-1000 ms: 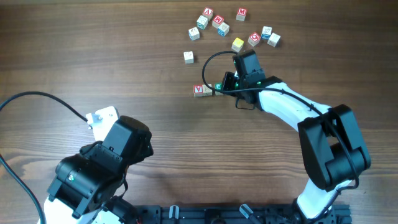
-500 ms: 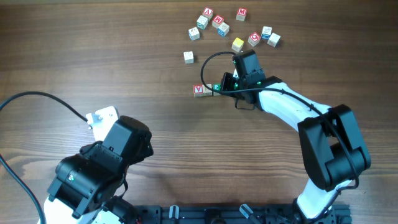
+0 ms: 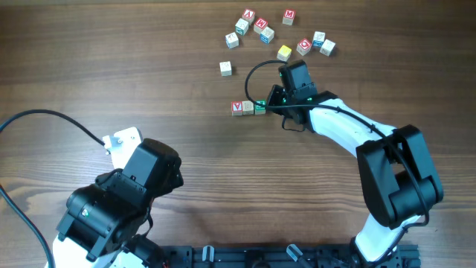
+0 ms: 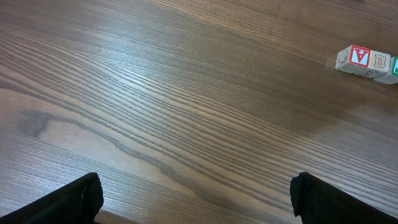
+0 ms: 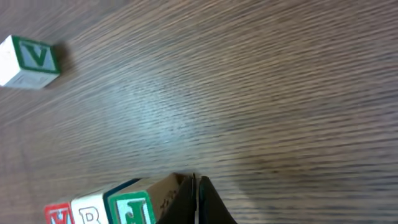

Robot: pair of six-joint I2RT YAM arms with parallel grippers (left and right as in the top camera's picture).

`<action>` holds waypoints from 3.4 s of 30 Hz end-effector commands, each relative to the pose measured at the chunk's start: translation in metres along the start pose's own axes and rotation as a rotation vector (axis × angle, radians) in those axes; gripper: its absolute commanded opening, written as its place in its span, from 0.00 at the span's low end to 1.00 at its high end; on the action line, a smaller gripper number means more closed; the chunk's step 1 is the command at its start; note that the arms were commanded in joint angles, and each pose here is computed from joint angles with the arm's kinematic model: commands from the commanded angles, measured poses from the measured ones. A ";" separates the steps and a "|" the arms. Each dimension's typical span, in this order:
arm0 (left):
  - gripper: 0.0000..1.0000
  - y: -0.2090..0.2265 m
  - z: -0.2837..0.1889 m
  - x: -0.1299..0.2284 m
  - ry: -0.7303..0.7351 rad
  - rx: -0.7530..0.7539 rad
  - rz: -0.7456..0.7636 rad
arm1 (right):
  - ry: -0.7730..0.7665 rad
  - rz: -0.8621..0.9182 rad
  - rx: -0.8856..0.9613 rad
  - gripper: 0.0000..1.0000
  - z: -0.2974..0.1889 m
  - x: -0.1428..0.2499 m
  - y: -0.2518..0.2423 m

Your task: Form a horizontal line

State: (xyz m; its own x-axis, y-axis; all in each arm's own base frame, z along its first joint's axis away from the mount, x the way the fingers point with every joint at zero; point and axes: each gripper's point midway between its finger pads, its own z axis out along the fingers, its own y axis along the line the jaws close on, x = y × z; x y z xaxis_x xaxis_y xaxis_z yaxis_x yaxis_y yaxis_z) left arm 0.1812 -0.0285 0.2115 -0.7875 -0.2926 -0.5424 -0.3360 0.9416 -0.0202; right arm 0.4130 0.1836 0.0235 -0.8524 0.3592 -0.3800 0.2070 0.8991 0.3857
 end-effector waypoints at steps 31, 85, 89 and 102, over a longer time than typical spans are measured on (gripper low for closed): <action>1.00 0.003 0.000 -0.002 -0.011 -0.014 -0.021 | 0.119 -0.126 -0.132 0.05 0.005 0.023 0.019; 1.00 0.003 0.000 -0.002 -0.011 -0.014 -0.021 | 0.188 -0.088 -0.142 0.05 -0.001 0.037 0.019; 1.00 0.003 0.000 -0.002 -0.011 -0.014 -0.021 | 0.146 -0.066 -0.091 0.04 0.000 0.029 0.010; 1.00 0.003 0.000 -0.002 -0.011 -0.013 -0.021 | 0.177 -0.248 -0.394 0.05 -0.075 0.050 0.109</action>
State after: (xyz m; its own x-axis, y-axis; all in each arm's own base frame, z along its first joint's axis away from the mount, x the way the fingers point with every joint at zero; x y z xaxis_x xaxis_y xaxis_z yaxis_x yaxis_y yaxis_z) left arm 0.1812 -0.0284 0.2115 -0.7876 -0.2926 -0.5424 -0.3361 0.9416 -0.0200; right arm 0.3507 0.2520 0.0682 -0.9552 0.1099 -0.2747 -0.0563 0.8439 0.5336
